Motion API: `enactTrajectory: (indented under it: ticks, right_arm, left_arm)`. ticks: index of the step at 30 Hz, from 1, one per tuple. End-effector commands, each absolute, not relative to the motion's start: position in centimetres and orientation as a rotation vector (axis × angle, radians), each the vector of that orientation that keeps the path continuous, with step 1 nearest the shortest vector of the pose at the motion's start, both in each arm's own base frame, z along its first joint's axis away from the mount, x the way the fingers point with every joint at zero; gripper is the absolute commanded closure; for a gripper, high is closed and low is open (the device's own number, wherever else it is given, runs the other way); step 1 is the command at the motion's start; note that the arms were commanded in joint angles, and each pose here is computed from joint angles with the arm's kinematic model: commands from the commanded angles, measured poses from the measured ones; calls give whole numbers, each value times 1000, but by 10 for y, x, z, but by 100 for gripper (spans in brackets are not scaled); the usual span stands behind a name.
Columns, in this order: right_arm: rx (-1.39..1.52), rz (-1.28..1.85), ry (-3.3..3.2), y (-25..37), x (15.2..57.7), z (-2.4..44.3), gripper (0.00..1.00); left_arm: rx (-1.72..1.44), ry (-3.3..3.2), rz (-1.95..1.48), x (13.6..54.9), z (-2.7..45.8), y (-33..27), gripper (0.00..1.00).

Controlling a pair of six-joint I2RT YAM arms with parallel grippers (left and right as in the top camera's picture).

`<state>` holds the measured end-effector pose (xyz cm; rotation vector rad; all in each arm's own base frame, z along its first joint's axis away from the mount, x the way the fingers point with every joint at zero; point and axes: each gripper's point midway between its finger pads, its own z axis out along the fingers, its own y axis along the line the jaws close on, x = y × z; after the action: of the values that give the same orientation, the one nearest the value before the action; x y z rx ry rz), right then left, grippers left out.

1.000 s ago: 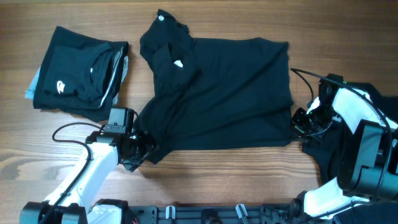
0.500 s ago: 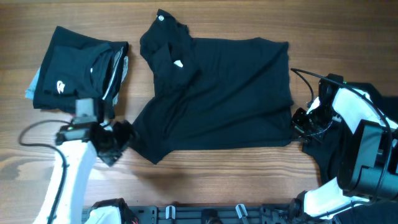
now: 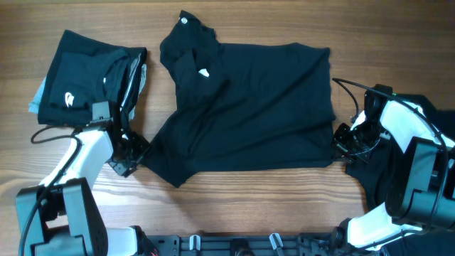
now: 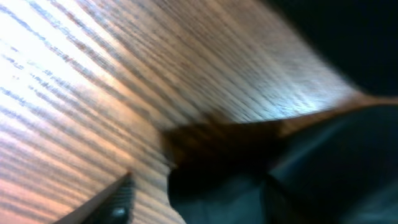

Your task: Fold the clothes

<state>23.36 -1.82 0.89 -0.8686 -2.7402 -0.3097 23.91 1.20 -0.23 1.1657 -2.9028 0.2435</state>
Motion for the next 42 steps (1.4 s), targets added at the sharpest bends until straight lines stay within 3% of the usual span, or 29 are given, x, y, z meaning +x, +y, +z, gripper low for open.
enactTrajectory:
  ticks: [1,4,5,13,15,18,21,26,29,32,35,40,42]
  right_arm:
    - [-868,-293,-2781,-24,240,14,91]
    - [-875,-292,-2778,-24,240,14,91]
    - [-875,-291,-2778,-24,240,14,92]
    - [-881,-212,-2767,-31,234,14,89]
    - [-940,-92,-2758,-44,231,12,79]
    - [-977,-108,-2740,-44,230,12,50]
    - [-972,-126,-2721,-41,226,13,44]
    - [-856,-398,-2683,-8,224,21,44]
    - [-877,-421,-2624,1,210,14,45]
    - [-914,-415,-2622,1,206,4,55]
    - [-925,-421,-2650,0,212,0,57]
    - [-954,-409,-2667,-4,218,-2,93]
    - [-919,-367,-2716,-12,226,6,96]
  left_arm:
    - [1156,-2898,237,240,-10,14,66]
    - [1162,-2913,225,242,-10,16,93]
    - [1162,-2915,218,243,-10,17,96]
    - [1196,-2895,218,232,30,21,96]
    - [1203,-2921,227,227,53,20,96]
    - [1221,-2977,241,221,74,20,96]
    - [1232,-3017,257,217,86,19,96]
    - [1237,-3035,266,216,92,19,96]
    - [1236,-3035,266,216,91,19,96]
    - [1236,-3035,267,216,92,19,96]
    - [1236,-3035,266,216,91,19,96]
    - [1235,-3035,274,217,92,18,96]
    - [1226,-3055,321,221,98,15,96]
